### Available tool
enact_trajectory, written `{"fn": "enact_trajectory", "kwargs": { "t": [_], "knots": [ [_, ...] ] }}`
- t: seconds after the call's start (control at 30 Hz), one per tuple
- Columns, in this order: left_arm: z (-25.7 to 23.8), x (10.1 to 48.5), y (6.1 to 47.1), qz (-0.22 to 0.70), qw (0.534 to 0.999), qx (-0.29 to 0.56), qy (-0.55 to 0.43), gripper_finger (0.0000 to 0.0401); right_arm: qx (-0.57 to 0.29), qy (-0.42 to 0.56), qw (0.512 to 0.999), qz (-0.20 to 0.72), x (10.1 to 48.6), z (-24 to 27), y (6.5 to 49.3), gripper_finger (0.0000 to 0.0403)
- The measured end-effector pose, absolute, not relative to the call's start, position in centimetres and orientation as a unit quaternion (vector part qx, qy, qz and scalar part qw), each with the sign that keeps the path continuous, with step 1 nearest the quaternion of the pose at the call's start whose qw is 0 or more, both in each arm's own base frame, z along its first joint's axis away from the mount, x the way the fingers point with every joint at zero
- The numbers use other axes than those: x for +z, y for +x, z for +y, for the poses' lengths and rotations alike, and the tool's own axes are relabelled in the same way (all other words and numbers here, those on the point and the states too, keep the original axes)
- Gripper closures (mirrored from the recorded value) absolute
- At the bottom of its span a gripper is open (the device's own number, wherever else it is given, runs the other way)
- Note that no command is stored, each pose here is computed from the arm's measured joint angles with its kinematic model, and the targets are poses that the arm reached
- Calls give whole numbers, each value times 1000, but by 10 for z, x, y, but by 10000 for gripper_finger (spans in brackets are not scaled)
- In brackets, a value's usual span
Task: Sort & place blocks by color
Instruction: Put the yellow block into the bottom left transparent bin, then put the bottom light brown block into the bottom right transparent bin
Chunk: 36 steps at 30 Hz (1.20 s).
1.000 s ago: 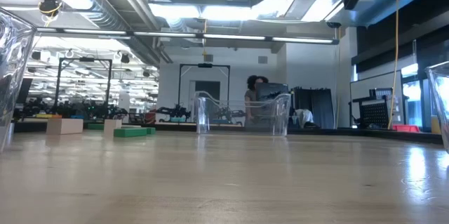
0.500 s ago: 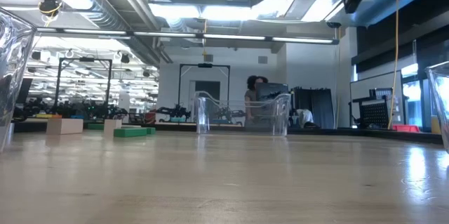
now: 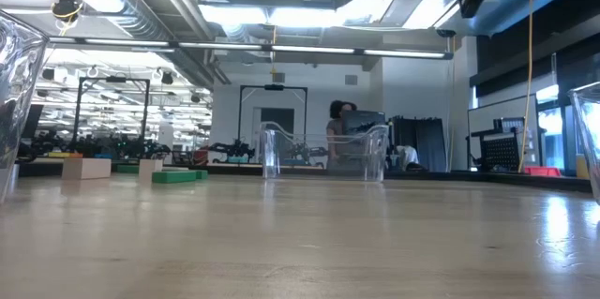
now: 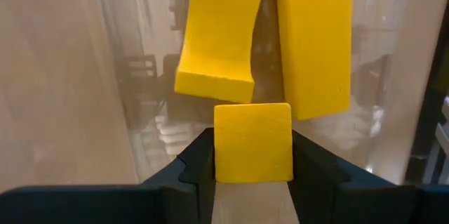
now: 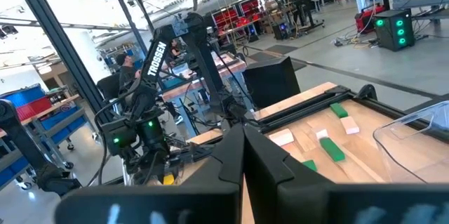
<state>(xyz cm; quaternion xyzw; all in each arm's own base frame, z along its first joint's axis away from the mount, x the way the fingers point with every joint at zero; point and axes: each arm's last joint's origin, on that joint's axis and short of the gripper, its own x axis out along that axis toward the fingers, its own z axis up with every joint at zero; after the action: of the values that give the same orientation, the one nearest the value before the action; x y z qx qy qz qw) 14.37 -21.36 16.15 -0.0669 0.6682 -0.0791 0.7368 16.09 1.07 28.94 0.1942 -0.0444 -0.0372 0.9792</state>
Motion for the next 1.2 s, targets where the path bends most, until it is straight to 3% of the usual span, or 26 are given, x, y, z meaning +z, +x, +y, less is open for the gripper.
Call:
{"fn": "enact_trajectory", "kwargs": {
  "t": [0.23, 0.67, 0.97, 1.2],
  "knots": [
    [-213, 161, 144, 671, 734, -78, -70, 205, -38, 194, 979, -44, 289, 11, 161, 393],
    [-213, 171, 138, 706, 690, -114, -113, 197, -38, 196, 979, -45, 289, 11, 161, 393],
    [-192, 220, 132, 648, 722, -157, -187, 196, -37, 197, 979, -45, 289, 11, 161, 393],
    [-155, 260, 143, 545, 787, -134, -256, 200, -37, 198, 979, -45, 289, 11, 161, 393]
  ]
}}
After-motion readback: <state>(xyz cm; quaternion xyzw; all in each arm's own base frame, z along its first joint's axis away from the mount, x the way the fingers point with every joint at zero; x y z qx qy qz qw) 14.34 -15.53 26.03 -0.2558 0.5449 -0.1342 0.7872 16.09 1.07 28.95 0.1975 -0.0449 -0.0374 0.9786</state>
